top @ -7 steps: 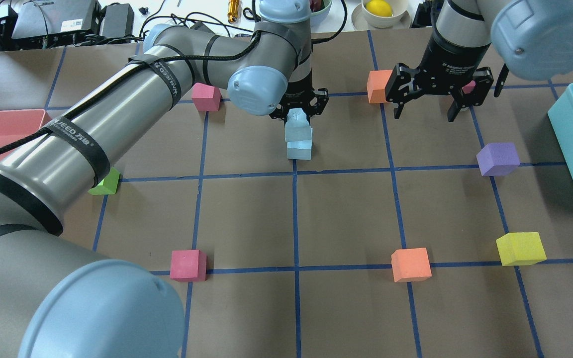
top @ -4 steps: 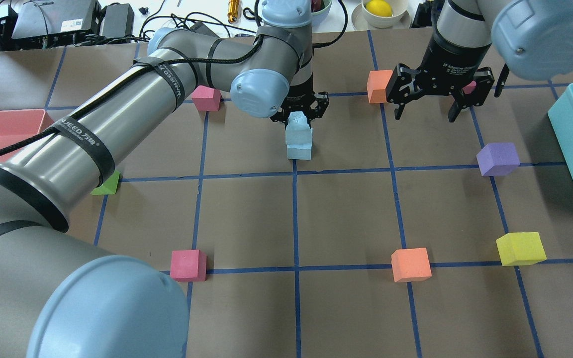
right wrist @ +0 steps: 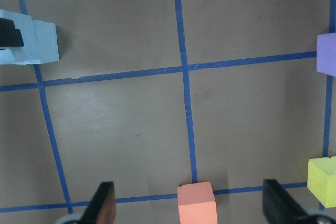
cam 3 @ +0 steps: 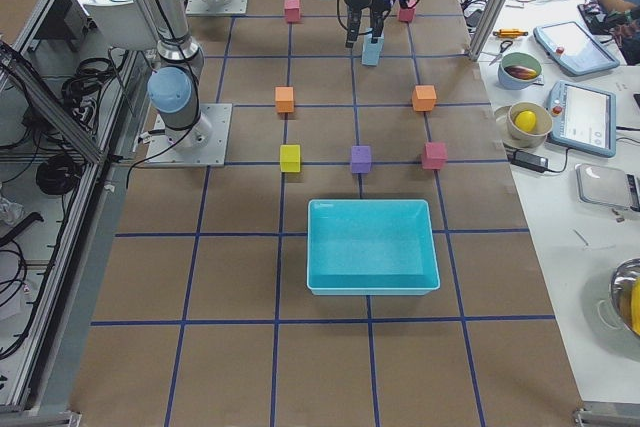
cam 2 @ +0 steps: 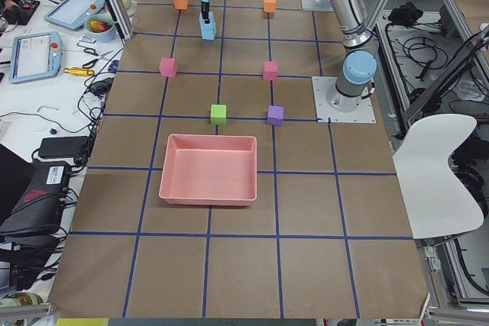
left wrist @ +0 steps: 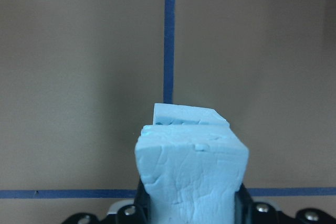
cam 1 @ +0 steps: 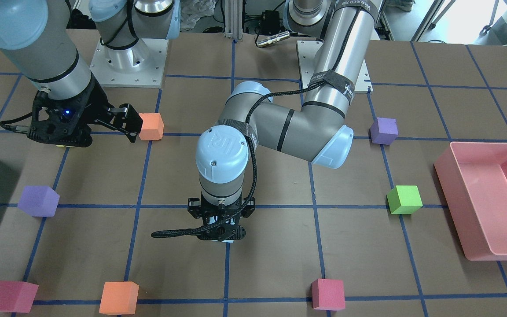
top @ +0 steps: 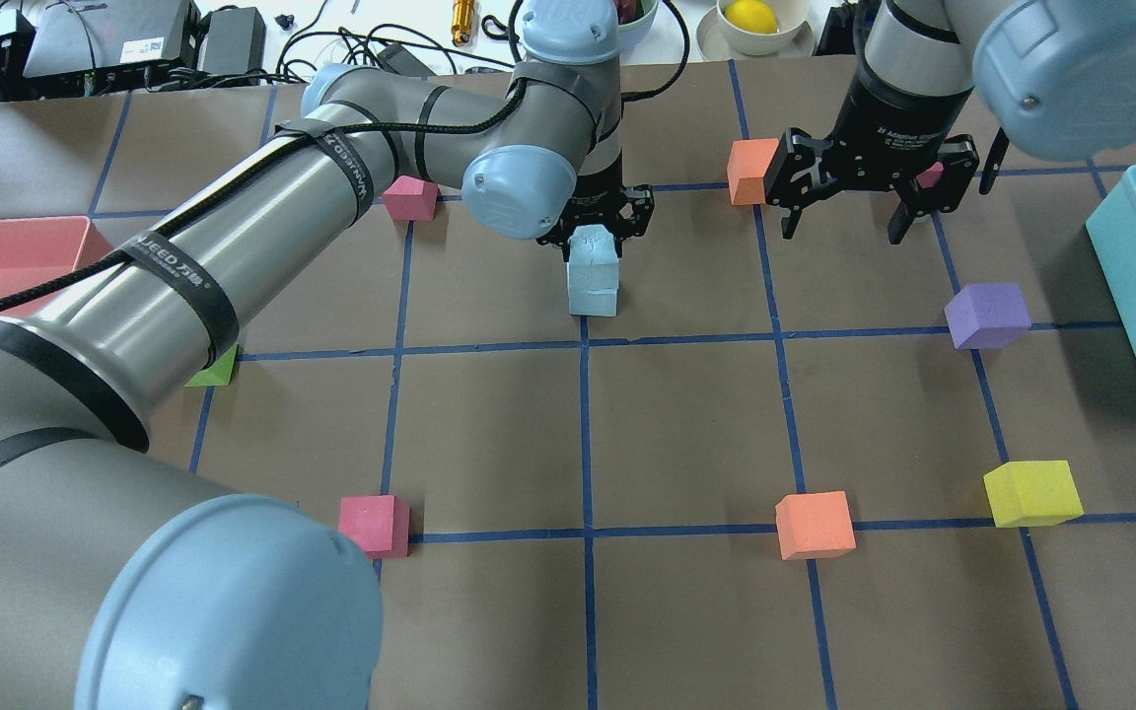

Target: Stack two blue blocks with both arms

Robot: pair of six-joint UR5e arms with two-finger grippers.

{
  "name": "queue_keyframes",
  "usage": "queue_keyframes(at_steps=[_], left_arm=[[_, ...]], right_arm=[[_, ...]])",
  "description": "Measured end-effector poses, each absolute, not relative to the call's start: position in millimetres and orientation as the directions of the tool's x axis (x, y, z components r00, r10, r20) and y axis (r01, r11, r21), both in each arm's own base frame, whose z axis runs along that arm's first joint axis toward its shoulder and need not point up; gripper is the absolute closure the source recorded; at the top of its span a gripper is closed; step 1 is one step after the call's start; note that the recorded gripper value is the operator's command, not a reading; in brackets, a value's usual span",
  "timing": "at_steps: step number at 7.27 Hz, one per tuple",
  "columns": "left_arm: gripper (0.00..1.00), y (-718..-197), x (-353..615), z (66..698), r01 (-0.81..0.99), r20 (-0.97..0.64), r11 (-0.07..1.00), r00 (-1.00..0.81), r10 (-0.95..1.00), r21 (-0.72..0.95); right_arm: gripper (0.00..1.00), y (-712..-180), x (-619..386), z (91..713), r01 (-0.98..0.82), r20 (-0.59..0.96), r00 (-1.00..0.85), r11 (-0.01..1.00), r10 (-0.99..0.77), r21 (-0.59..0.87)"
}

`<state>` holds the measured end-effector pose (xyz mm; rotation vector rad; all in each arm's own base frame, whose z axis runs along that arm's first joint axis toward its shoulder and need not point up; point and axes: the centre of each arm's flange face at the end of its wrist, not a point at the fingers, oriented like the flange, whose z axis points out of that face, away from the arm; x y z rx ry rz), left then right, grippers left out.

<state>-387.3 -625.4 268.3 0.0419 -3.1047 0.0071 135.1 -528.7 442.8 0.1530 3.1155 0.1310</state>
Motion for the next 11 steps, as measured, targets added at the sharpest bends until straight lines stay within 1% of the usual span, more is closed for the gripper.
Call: queue_keyframes(at_steps=[2, 3, 5, 7, 9, 11], left_arm=[[0.0, -626.2, -387.4, 272.9, -0.026, 0.043, 0.999, -0.999, -0.025, -0.021], [0.0, -624.8, -384.4, 288.2, -0.02, 0.048, 0.999, -0.999, -0.018, -0.034], [0.0, -620.5, -352.5, 342.3, 0.036, 0.031, 0.998, -0.999, 0.037, -0.053], [0.0, -617.6, -270.3, 413.3, 0.103, 0.008, 0.993, -0.995, 0.104, -0.048], [0.0, -585.0, -204.8, 481.8, 0.133, -0.003, 0.991, -0.991, 0.133, -0.02], [0.0, -531.6, -178.9, 537.2, 0.162, -0.006, 0.987, -0.987, 0.162, 0.002]], right_arm=[[0.0, -528.8, 135.0, 442.5, 0.097, -0.015, -0.995, 0.992, 0.099, 0.085], [0.0, -528.8, 134.9, 442.6, 0.097, -0.015, -0.995, 0.992, 0.099, 0.085], [0.0, -528.7, 135.0, 442.8, 0.097, -0.016, -0.995, 0.992, 0.099, 0.085], [0.0, -528.5, 135.0, 443.1, 0.097, -0.015, -0.995, 0.992, 0.098, 0.084], [0.0, -528.5, 134.9, 443.1, 0.097, -0.015, -0.995, 0.992, 0.098, 0.084], [0.0, -528.5, 134.5, 443.1, 0.097, -0.013, -0.995, 0.992, 0.099, 0.084]])
